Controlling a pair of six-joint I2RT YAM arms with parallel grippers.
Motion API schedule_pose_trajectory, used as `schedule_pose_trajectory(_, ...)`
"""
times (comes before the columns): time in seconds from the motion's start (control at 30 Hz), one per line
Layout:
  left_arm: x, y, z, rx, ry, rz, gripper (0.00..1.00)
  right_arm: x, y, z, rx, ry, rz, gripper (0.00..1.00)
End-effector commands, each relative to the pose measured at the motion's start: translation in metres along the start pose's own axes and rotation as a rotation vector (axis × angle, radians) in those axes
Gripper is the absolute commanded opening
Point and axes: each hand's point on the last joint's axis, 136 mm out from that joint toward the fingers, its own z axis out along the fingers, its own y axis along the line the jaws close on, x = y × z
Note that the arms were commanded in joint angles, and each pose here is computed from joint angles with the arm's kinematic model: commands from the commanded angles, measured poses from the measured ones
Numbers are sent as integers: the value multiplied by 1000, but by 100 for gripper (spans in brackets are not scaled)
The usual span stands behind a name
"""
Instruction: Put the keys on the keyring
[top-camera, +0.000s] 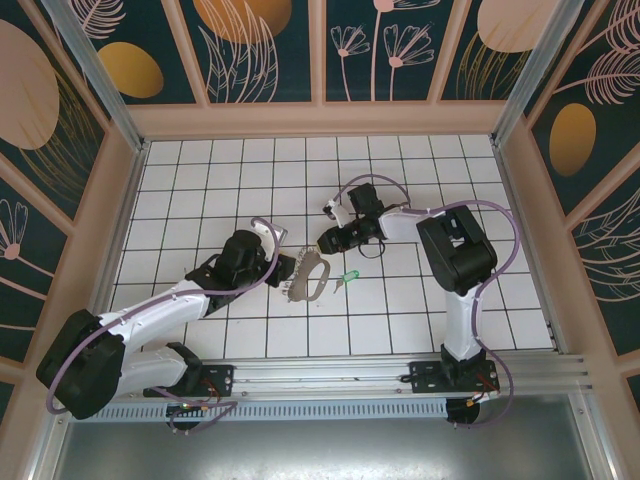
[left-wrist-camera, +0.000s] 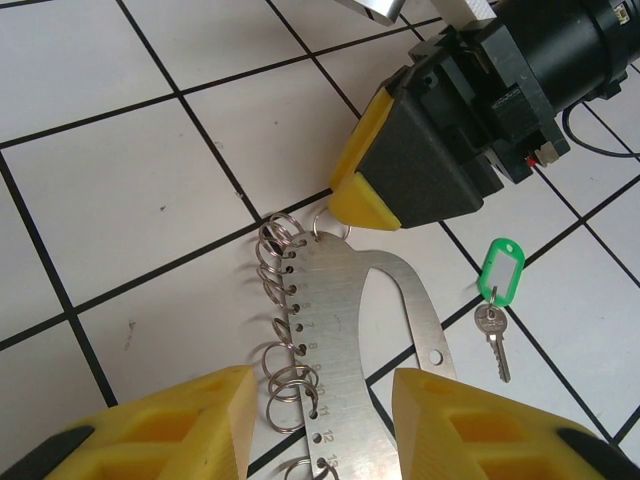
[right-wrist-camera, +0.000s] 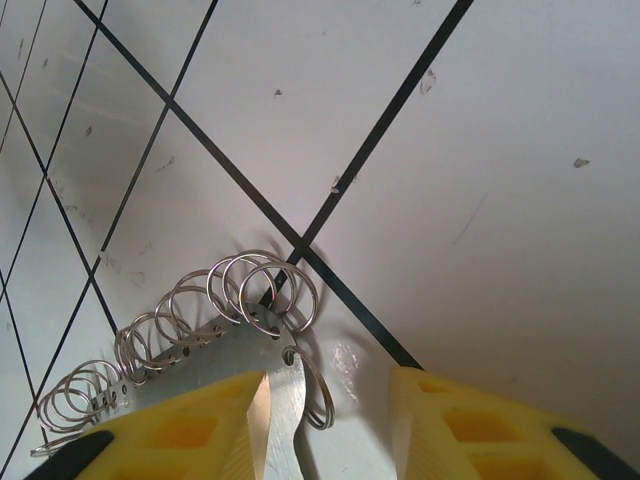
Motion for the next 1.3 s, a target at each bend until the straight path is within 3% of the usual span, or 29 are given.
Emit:
schedule_pose_trajectory(0.0, -5, 0, -3, 8, -30, 19, 40, 12, 6, 12, -39, 52, 3, 33)
schedule_pose_trajectory(0.63, -6, 2, -4, 4, -35, 19, 40, 15, 20, 15, -55, 60, -27, 21)
schedule_pose_trajectory(0.9, -7, 2, -4, 1, -39, 17, 40, 12, 19, 9, 31, 43, -79, 30)
schedule_pose_trajectory(1.27, -9, 1, -6, 3, -46, 18, 40, 5, 26, 2, 155, 14, -205, 30)
